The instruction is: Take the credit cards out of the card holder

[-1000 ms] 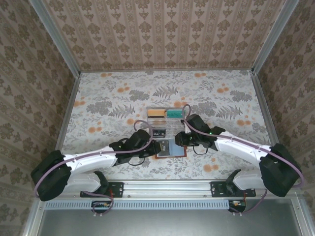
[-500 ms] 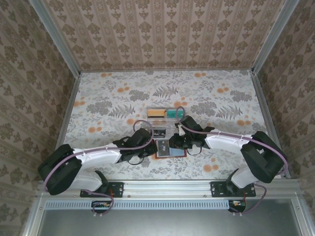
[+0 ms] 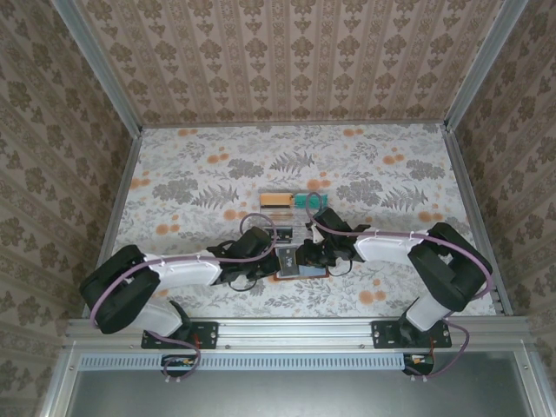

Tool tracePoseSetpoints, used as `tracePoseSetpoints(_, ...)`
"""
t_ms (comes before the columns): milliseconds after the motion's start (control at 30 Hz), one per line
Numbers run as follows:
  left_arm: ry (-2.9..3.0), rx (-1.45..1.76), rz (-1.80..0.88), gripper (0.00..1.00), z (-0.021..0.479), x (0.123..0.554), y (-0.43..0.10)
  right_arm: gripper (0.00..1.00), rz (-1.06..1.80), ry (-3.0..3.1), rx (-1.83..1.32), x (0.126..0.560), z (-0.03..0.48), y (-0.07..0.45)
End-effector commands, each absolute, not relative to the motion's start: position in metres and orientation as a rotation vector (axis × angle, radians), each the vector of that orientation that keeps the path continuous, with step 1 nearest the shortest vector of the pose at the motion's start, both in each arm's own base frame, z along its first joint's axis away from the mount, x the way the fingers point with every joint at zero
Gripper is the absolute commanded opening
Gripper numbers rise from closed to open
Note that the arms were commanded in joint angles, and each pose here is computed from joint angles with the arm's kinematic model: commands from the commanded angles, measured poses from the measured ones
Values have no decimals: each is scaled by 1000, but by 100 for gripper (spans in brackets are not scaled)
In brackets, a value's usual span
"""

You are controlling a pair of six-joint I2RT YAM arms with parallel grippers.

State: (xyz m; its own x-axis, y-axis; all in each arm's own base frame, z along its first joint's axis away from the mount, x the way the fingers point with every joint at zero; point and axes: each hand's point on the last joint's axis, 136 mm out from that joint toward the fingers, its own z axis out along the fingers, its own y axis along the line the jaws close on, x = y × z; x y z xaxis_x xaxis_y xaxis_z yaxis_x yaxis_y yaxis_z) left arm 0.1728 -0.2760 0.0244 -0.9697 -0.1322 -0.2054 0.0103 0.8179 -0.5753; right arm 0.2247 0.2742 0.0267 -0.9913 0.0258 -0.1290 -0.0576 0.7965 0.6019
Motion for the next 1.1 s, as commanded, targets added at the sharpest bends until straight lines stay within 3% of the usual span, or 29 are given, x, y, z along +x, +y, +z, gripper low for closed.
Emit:
tracePoseSetpoints(0,2784,-88,-874,0,24,172,-281,24,999,2863,-24,224,26,282)
tracePoseSetpoints(233,2806,-89,-855,0,20,170,-282,19,1029,2865,-21,223,25,285)
tracePoseSetpoints(367,2811,-86,-841,0,20,169,-280,3,1030,2865,-20,223,25,284)
tracePoseSetpoints(433,2810,-94,-830,0,20,170,-278,0,1016,2866,-14,222,26,280)
tracePoseSetpoints(667,2861,-179,-677,0,8,166,-253,0,983,2856,45,224,27,257)
tracePoseSetpoints(867,2858,-164,-697,0,9,167,-257,0,1031,2847,37,222,27,258)
tracePoseSetpoints(933,2863,-147,-700,0,10,167,-261,13,1057,2841,42,223,27,262)
tracePoseSetpoints(1067,2879,-125,-703,0,8,167,-266,24,1081,2828,58,227,24,266)
